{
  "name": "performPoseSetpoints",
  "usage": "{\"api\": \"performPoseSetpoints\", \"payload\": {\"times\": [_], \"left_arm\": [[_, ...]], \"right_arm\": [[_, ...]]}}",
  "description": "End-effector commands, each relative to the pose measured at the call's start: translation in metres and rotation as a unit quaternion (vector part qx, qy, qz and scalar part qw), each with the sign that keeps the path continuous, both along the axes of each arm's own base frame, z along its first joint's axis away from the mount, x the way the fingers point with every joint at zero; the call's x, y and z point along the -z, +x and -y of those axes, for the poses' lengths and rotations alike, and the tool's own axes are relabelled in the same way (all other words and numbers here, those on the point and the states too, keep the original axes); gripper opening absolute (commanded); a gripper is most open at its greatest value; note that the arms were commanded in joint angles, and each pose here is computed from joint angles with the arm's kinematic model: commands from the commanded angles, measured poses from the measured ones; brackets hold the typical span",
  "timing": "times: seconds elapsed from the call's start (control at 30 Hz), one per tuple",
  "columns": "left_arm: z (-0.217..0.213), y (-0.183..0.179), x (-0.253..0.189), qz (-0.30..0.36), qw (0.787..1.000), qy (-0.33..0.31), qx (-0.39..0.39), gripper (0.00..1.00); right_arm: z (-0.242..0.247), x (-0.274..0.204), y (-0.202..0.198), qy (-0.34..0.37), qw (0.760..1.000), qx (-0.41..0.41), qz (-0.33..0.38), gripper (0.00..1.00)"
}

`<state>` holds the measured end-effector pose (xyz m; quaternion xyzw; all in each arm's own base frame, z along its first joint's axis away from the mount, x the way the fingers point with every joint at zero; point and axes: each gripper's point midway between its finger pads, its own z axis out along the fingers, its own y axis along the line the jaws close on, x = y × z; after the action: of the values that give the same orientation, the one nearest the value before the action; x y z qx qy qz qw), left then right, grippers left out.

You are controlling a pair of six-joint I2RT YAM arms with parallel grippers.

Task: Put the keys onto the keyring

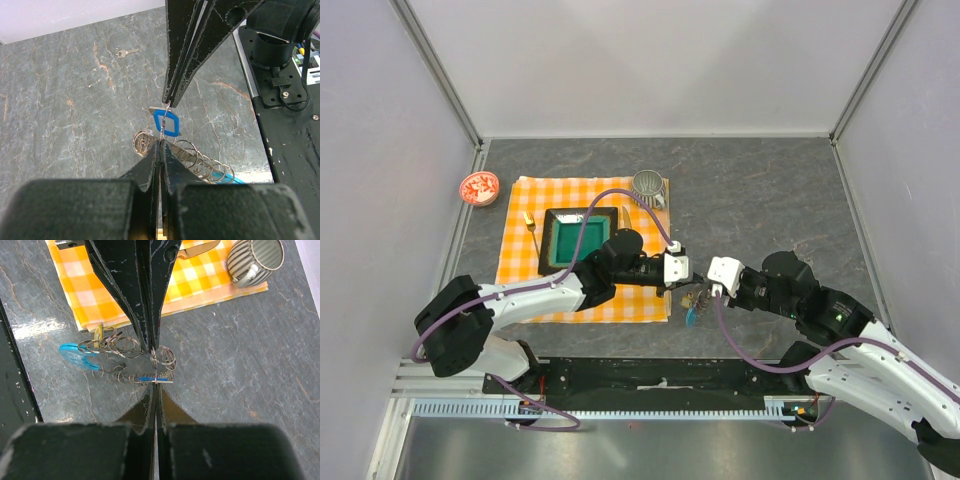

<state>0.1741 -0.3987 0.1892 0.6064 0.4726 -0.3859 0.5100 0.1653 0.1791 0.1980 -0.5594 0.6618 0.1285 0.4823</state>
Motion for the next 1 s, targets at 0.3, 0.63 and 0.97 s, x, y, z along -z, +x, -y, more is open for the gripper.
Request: {"api": "performPoseSetpoints", "payload": {"times": [0.3,0.63,0.97], "left_arm": [[0.0099,0.0009,-0.0380,0.020,0.998,-0.051,0.008,0.02],[0.0105,-0.0003,-0.0398,0.019,0.998,-0.054,0.013,0.02],[0.0110,-0.0024,-0.0410,0.018,0.998,-0.055,0.019,0.02]], "right_arm": [[-0.0036,-0.0049,0.0012,0.012,1.000,-0.001,0.006,0.00],[-0.0050,-0.0048,0.0007,0.014,1.000,-0.003,0.005,0.00],[-0.0059,-0.0033,0.0010,0.013,1.000,-0.004,0.004,0.00]]}}
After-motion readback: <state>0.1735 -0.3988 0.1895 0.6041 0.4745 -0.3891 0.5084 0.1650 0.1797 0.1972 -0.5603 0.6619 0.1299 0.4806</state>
